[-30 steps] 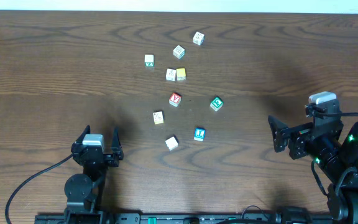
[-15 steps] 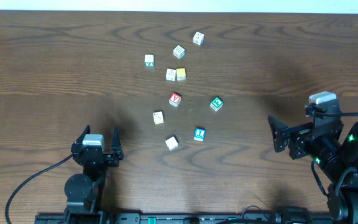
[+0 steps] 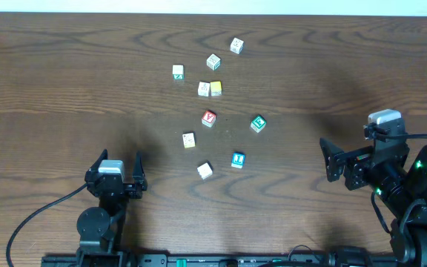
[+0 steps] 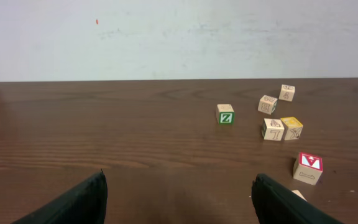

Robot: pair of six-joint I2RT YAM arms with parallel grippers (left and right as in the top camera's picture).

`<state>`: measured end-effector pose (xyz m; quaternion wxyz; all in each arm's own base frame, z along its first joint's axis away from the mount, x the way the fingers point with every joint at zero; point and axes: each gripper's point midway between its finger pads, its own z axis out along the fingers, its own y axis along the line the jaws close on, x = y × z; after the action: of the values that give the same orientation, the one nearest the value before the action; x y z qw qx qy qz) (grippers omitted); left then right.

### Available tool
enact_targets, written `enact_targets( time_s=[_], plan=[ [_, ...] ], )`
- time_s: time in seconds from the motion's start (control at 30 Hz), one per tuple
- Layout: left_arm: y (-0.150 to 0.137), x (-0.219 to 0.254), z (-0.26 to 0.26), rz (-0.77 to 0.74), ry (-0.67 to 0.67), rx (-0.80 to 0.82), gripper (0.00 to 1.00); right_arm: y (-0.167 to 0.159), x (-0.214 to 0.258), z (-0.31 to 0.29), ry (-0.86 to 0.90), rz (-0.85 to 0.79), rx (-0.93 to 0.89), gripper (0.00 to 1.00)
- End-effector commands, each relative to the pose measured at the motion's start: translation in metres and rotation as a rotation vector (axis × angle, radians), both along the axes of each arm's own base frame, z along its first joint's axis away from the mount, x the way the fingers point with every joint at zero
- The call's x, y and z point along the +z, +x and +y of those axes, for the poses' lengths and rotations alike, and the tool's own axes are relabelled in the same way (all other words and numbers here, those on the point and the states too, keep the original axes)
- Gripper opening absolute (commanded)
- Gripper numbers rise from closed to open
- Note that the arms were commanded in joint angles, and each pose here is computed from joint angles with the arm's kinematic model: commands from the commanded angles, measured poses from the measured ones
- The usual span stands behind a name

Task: Lift 3 blocks
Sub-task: 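Move the right gripper left over the green F block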

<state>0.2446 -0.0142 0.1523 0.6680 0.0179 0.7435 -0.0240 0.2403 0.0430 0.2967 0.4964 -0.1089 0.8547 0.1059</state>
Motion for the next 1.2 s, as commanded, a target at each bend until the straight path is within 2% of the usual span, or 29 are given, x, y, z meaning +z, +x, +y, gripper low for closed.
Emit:
enact_targets(
  time_s=[0.0,0.47,0.7,1.17],
  plan=[
    [-0.001,-0.015,0.000,0.047,0.001,-0.001,0.75,-0.001,-0.004,0.001,-0.005,0.008,0.015,0.99],
    [-0.001,-0.015,0.000,0.047,0.001,-0.001,0.75,-0.001,-0.004,0.002,-0.002,0.008,0.019,0.99],
    [-0.001,-0.015,0.000,0.047,0.001,-0.001,0.75,-0.008,-0.003,0.019,0.053,0.021,0.105,0.99],
    [-0.001,-0.015,0.000,0.047,0.001,-0.001,0.75,-0.008,-0.017,0.017,0.119,0.113,0.055,0.99]
  ],
)
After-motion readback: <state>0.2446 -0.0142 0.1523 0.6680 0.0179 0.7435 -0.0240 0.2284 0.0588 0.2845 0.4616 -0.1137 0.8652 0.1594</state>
